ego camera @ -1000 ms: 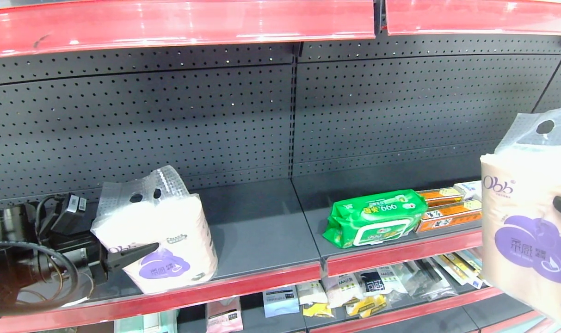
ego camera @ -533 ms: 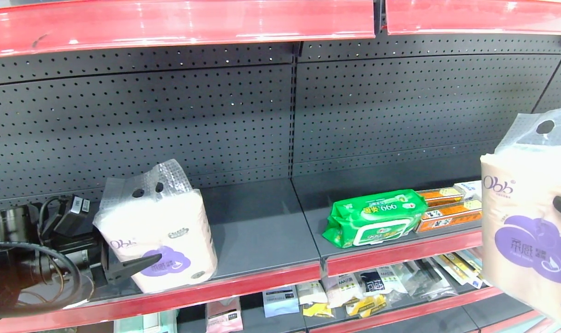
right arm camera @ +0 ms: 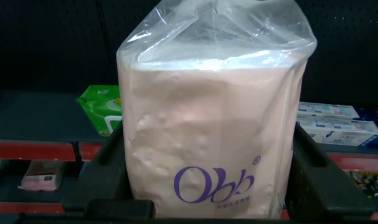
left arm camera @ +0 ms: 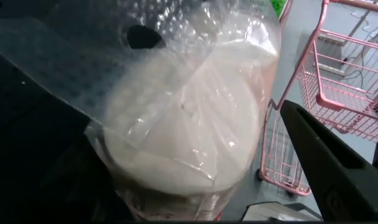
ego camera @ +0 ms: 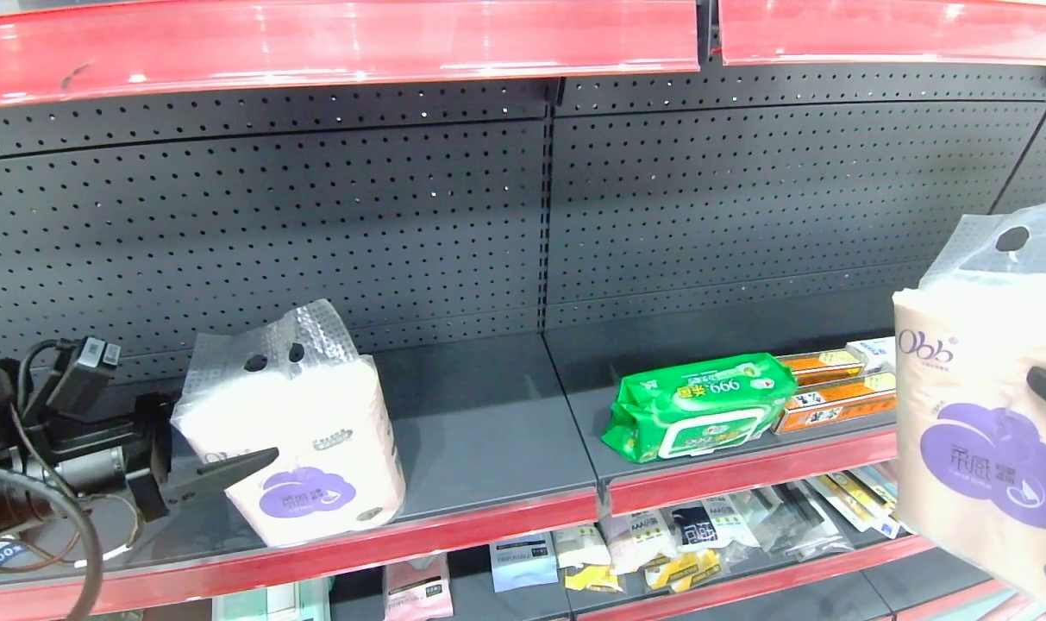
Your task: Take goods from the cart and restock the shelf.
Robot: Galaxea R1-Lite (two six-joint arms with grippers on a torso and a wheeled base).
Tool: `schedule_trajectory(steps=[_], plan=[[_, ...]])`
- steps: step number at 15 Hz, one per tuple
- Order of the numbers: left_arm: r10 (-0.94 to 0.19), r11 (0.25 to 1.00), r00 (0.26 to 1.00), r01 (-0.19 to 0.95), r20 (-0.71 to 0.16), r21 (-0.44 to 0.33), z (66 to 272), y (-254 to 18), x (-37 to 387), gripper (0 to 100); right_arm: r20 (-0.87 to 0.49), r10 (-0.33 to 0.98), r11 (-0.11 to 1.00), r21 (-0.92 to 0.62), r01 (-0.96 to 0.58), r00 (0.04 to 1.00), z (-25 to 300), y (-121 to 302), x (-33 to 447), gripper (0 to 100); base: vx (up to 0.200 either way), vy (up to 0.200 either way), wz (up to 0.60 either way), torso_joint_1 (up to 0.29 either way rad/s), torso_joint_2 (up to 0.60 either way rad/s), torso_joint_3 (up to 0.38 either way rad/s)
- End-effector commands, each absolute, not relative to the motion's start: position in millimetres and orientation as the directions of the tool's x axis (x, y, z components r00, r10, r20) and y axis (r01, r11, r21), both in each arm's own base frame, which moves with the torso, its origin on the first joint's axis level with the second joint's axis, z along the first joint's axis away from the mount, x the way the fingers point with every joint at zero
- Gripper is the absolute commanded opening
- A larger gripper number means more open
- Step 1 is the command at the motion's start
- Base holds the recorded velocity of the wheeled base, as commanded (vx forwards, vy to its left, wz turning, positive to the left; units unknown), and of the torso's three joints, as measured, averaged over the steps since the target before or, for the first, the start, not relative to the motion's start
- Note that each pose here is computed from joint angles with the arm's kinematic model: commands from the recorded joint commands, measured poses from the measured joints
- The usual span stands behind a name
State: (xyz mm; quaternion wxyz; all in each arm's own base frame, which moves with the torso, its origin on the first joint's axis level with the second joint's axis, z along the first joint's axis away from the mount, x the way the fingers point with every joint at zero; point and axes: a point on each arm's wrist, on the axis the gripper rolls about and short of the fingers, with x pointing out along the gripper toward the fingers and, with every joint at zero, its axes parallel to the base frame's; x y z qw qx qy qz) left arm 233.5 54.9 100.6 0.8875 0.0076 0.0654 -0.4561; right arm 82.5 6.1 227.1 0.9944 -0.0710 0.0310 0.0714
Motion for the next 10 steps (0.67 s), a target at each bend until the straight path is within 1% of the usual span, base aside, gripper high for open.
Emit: schedule_trajectory(steps=[1, 2, 6, 7, 9, 10], plan=[[-0.796, 0.599, 0.597, 0.801, -0.101, 0.013, 118, 57, 227, 100, -0.076, 0.137, 0.980, -0.137, -0.147, 0.988, 227, 6, 84, 0, 0.000, 0.000, 0.00, 0.000, 0.00, 0.000], [-0.787, 0.610, 0.610, 0.792, -0.092, 0.027, 124, 59, 223, 100, -0.076, 0.137, 0.980, -0.137, -0.147, 0.988, 227, 6, 84, 0, 0.000, 0.000, 0.00, 0.000, 0.00, 0.000], [-0.775, 0.628, 0.628, 0.778, -0.065, 0.029, 144, 56, 207, 100, -0.078, 0.141, 0.979, -0.136, -0.150, 0.987, 227, 6, 85, 0, 0.000, 0.000, 0.00, 0.000, 0.00, 0.000], [-0.775, 0.629, 0.629, 0.777, -0.061, 0.019, 147, 56, 206, 100, -0.078, 0.142, 0.979, -0.136, -0.152, 0.987, 227, 6, 84, 0, 0.000, 0.000, 0.00, 0.000, 0.00, 0.000], [-0.767, 0.640, 0.640, 0.768, -0.049, 0.028, 156, 54, 200, 100, -0.082, 0.142, 0.979, -0.134, -0.152, 0.986, 227, 6, 86, 0, 0.000, 0.000, 0.00, 0.000, 0.00, 0.000], [-0.767, 0.639, 0.639, 0.769, -0.049, 0.027, 156, 54, 200, 100, -0.084, 0.142, 0.979, -0.134, -0.152, 0.986, 227, 6, 86, 0, 0.000, 0.000, 0.00, 0.000, 0.00, 0.000]])
